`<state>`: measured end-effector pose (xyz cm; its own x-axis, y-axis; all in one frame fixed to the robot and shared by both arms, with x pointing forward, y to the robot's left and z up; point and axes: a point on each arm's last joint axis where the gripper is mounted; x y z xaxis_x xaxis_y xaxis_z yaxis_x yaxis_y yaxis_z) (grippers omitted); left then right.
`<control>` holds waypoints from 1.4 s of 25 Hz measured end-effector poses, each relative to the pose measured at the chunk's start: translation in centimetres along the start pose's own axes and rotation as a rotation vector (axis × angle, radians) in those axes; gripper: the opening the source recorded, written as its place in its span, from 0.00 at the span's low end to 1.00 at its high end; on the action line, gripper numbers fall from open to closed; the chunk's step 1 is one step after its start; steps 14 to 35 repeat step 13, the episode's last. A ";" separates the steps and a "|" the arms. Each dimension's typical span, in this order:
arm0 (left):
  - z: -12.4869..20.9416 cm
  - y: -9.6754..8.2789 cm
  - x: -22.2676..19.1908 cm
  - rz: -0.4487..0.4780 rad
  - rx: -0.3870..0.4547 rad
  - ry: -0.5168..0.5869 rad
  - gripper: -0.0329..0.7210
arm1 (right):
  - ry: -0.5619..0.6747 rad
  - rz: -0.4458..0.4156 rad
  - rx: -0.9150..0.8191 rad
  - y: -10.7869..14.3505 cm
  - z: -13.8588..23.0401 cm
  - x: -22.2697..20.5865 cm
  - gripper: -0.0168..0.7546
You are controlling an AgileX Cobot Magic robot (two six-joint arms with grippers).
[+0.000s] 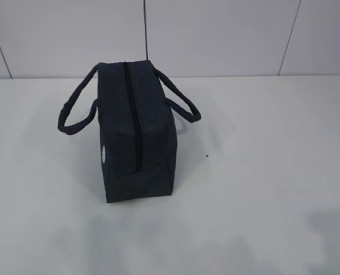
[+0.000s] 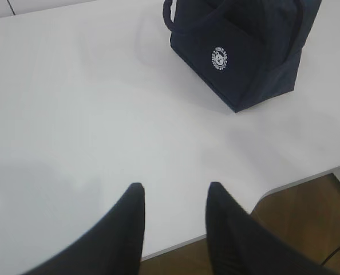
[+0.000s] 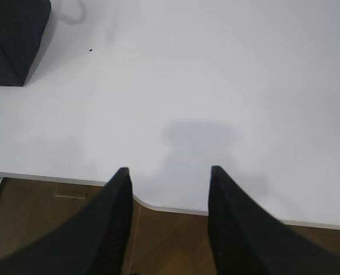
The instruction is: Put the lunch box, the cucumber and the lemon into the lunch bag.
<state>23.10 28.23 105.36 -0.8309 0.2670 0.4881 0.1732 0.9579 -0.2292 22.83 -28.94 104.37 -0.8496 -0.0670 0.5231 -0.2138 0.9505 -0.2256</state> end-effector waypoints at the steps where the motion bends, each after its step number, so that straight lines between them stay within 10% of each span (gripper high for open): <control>1: 0.0 0.0 0.0 0.000 0.000 0.000 0.36 | 0.000 0.000 0.000 0.0 0.0 0.0 0.45; 35: 0.0 0.0 0.0 0.000 0.000 0.000 0.36 | 0.000 0.000 0.001 0.0 0.0 0.0 0.45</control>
Point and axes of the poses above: a point on each arm's last joint axis where the gripper is mounted, x pointing back along that axis away from the gripper, y along the wrist's bending axis when the last joint is at zero, z = x × y, and after that the axes turned 14 degrees about x, right-handed
